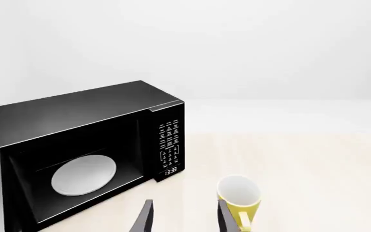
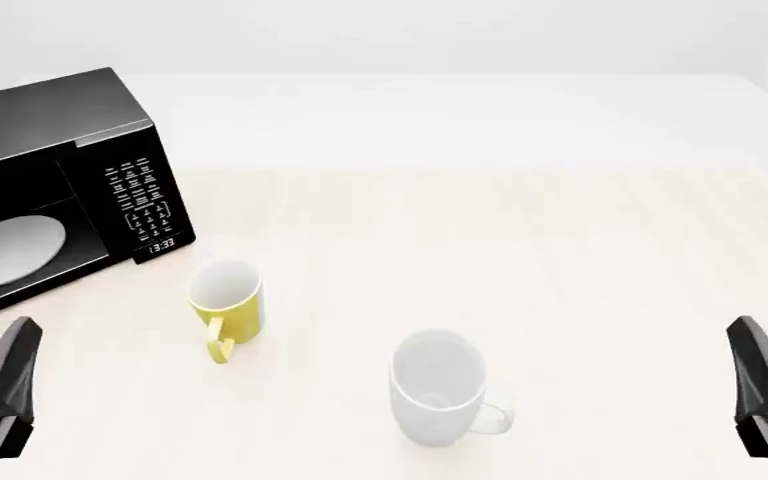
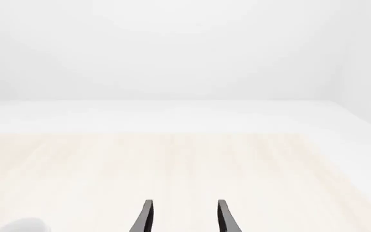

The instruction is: Put the yellow and white mug in the microwave and close it.

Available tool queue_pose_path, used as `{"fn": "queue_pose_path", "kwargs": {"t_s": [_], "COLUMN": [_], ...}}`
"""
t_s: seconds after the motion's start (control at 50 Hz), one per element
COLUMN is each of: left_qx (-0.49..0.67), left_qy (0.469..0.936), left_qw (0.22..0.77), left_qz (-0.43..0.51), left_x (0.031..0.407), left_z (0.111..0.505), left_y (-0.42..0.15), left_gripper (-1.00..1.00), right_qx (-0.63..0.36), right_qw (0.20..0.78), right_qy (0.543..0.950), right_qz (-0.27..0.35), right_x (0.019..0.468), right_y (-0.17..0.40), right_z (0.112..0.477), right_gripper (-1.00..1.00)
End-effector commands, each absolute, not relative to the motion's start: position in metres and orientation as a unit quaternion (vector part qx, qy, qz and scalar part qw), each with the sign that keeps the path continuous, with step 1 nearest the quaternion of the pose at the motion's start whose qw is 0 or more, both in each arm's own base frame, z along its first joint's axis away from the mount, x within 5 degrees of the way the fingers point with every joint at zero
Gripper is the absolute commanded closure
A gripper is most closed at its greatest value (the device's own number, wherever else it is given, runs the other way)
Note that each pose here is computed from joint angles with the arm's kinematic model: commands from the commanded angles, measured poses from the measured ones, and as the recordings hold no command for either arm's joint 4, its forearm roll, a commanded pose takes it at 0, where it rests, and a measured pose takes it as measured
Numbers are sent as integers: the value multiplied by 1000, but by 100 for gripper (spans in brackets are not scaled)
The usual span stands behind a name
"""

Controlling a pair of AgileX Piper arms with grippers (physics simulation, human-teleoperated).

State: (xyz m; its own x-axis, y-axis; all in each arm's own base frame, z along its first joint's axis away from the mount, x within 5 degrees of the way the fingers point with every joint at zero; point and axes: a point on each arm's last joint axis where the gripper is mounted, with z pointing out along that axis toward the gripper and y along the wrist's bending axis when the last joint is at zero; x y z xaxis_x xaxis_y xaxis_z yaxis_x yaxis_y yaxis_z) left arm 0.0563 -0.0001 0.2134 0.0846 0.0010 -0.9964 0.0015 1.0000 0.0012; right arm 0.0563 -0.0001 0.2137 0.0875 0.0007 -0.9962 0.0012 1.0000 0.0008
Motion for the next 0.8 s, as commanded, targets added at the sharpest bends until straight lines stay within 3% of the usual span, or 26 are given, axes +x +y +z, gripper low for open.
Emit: {"fn": "queue_pose_path", "kwargs": {"t_s": [0.02, 0.8], "left_qx": [6, 64], "left_qy": [678, 699], "left_qw": [735, 712], "left_qz": [-2, -28], "left_x": [56, 51], "left_z": [215, 228], "left_y": [-1, -7], "left_gripper": [-100, -100], "right_qx": [2, 2], "right_qw": [738, 738], "right_qy": [675, 675], "right_qz": [0, -1], "right_x": [56, 56], "right_y": [0, 0], "right_z": [215, 215], "right_gripper": [-100, -100]}}
